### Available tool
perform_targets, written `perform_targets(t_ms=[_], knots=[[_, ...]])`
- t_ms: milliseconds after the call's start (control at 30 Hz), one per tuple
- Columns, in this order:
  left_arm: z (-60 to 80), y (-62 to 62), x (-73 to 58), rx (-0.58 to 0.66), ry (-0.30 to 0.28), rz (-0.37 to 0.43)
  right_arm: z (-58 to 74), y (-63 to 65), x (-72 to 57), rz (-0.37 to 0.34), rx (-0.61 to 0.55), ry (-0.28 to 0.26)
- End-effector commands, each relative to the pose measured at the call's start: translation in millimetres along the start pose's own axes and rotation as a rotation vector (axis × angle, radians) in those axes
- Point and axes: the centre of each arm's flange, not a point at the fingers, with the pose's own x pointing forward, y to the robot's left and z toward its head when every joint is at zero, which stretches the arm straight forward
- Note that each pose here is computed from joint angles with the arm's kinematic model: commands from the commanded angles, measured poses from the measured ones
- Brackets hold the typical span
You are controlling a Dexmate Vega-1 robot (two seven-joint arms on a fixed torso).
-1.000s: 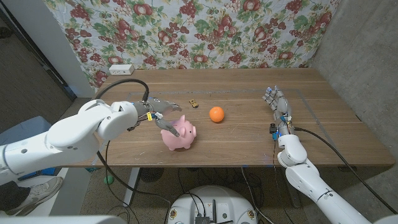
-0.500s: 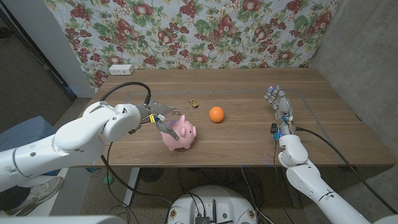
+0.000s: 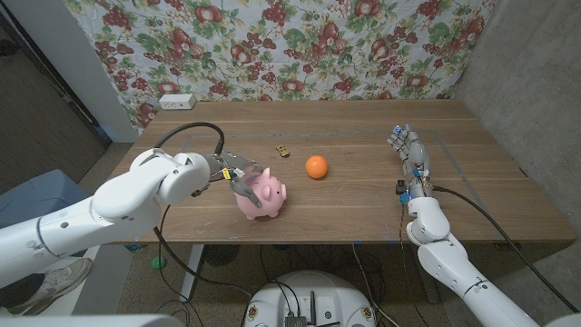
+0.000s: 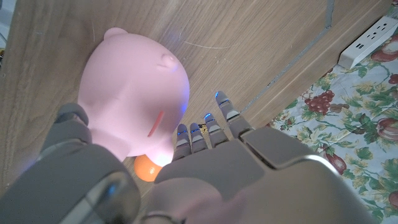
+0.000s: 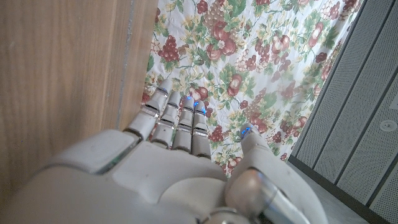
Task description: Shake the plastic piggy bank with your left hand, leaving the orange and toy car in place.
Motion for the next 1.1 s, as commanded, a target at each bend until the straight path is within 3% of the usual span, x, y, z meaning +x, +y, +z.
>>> perform_targets(t_ms=[33,300,633,800,1000,1100], knots=[[3.8,-8.5,9.0,0.005,-0.009,-0.016,0.7,-1.5,-4.7,-0.006,-0.003,-0.008],[6.9,-14.8,13.0,0.043,0.04,0.025,3.7,-3.1,-7.8,-0.005,-0.009,-0.017],[2.1,-24.8,23.4,-0.017,0.037,0.021,5.5,-3.2,-7.4,0.0,-0.014,-0.021],[-2.7,-33.8,29.9,-0.083,0.004,0.003,8.8,-3.0,-8.0,0.001,-0.023,-0.028],[-12.0,-40.9,37.5,-0.202,-0.101,-0.015,11.1,-4.0,-9.7,-0.003,-0.028,-0.031],[-13.9,-42.4,40.1,-0.222,-0.115,-0.009,13.2,-5.6,-11.0,-0.006,-0.028,-0.039]])
